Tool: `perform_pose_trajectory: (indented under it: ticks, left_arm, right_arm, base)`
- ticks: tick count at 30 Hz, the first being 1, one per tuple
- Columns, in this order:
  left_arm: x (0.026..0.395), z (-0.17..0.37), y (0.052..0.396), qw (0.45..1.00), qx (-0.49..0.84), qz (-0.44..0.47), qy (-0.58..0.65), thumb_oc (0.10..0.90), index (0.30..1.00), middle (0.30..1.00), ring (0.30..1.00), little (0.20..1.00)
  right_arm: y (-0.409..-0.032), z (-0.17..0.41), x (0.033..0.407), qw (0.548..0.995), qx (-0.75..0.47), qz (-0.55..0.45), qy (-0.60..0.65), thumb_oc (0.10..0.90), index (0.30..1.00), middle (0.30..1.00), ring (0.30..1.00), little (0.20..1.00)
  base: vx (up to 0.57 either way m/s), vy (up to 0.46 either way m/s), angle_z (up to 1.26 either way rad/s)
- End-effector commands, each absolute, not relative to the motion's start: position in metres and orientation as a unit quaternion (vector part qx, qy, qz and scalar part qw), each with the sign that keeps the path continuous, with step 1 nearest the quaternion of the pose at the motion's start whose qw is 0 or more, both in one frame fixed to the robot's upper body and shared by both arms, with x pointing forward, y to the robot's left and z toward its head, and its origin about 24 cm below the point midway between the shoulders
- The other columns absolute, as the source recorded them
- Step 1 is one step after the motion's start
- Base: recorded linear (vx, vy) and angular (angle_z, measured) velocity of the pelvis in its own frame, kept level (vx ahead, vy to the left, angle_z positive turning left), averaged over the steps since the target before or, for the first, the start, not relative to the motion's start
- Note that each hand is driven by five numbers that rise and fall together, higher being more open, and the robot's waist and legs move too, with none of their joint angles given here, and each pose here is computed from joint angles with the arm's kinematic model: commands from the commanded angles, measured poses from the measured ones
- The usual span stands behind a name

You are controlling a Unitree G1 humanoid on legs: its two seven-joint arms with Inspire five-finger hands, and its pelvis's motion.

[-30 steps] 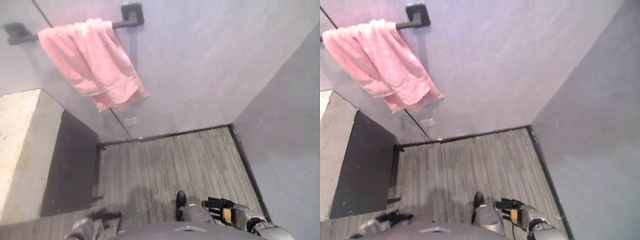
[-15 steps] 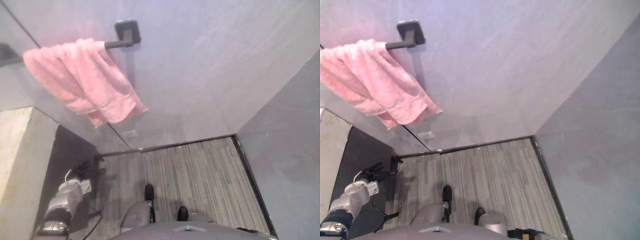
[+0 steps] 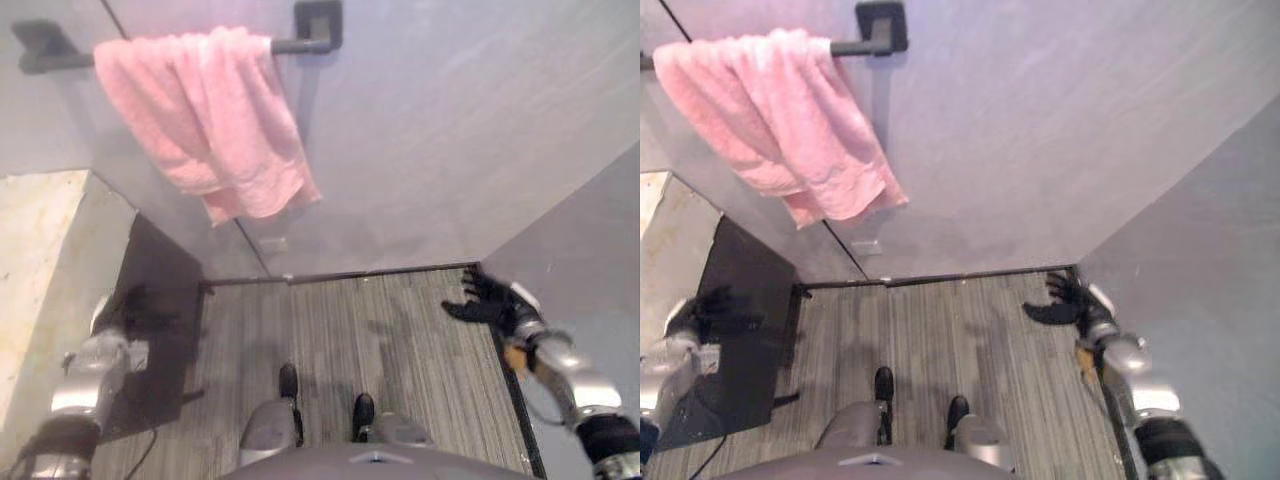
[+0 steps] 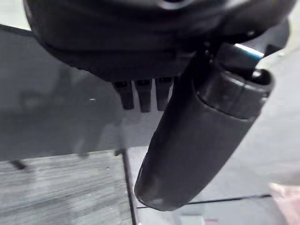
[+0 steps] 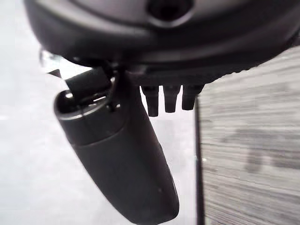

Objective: Organize the bathroom.

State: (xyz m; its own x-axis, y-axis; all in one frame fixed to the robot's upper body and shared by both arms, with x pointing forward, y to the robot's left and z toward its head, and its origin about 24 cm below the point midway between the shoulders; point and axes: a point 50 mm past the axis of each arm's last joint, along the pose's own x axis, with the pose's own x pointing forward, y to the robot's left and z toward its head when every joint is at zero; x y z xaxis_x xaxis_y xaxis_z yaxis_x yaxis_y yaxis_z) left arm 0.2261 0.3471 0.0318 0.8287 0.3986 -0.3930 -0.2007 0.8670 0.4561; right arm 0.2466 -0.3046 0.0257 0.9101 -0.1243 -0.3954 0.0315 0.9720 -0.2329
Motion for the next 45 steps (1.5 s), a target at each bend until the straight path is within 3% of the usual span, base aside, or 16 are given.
perform_pose_trajectory:
  ticks: [1, 8, 20, 35, 45]
  left_arm:
    - [0.269, 0.113, 0.357, 0.941, 0.283, 0.154, 0.106, 0.800, 0.900, 0.900, 0.900, 0.900]
    - [0.314, 0.193, 0.343, 0.946, 0.310, 0.094, 0.019, 0.800, 0.900, 0.900, 0.900, 0.900]
    - [0.337, 0.254, 0.296, 0.954, 0.268, 0.007, -0.134, 0.800, 0.900, 0.900, 0.900, 0.900]
    - [0.352, 0.337, 0.261, 0.919, 0.268, 0.037, -0.288, 0.800, 0.900, 0.900, 0.900, 0.900]
    - [0.346, 0.369, 0.227, 0.898, 0.260, -0.034, -0.353, 0.800, 0.900, 0.900, 0.900, 0.900]
  right_arm:
    - [-0.301, 0.079, 0.281, 0.980, -0.166, -0.007, 0.114, 0.800, 0.900, 0.900, 0.900, 0.900]
    - [-0.273, 0.145, 0.337, 0.972, -0.227, 0.029, 0.053, 0.800, 0.900, 0.900, 0.900, 0.900]
    - [-0.238, 0.215, 0.376, 0.961, -0.271, 0.041, -0.034, 0.800, 0.900, 0.900, 0.900, 0.900]
    - [-0.176, 0.285, 0.398, 0.939, -0.321, 0.090, -0.086, 0.800, 0.900, 0.900, 0.900, 0.900]
    - [-0.144, 0.311, 0.397, 0.928, -0.341, 0.102, -0.113, 0.800, 0.900, 0.900, 0.900, 0.900]
  base:
    - [-0.06, -0.015, 0.01]
    - [-0.06, -0.001, -0.01]
    - [0.00, -0.008, 0.05]
    - [0.00, -0.002, 0.05]
    - [0.01, -0.002, 0.02]
